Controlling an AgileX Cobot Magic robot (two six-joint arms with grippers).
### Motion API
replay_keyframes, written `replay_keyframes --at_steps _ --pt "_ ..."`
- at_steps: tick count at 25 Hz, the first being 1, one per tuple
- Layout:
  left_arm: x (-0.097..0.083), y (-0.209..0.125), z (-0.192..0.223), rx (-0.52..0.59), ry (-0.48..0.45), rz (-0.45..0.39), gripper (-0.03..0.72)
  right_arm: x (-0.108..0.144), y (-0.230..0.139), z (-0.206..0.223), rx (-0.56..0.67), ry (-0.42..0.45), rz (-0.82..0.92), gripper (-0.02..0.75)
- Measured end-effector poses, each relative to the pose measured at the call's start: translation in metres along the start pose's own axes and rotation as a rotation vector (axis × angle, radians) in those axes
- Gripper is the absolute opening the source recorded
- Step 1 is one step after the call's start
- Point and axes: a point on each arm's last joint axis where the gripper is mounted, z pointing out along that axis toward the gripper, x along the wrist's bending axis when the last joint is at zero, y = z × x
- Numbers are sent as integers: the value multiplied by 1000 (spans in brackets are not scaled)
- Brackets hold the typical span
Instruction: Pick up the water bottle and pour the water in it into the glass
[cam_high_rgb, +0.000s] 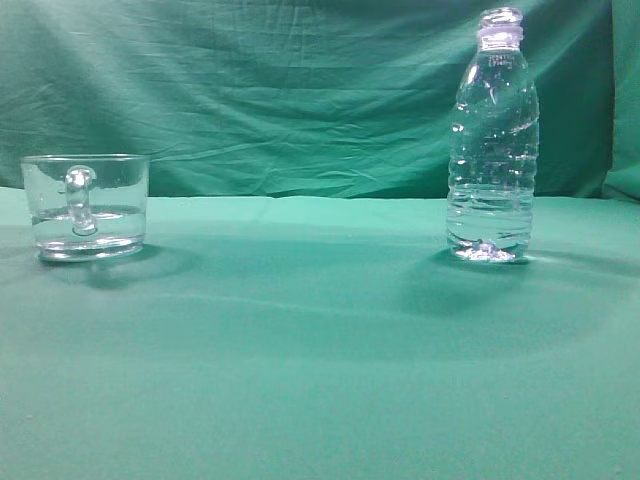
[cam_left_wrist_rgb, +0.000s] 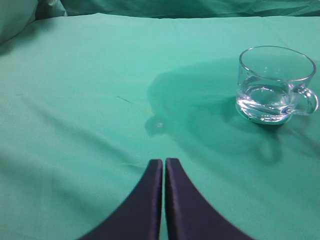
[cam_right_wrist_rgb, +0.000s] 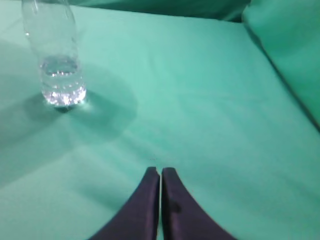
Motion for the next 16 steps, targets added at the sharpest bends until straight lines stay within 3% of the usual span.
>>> replay_keyframes --at_steps 16 --pt "0 0 0 0 0 0 0 1 -2 2 -15 11 57 0"
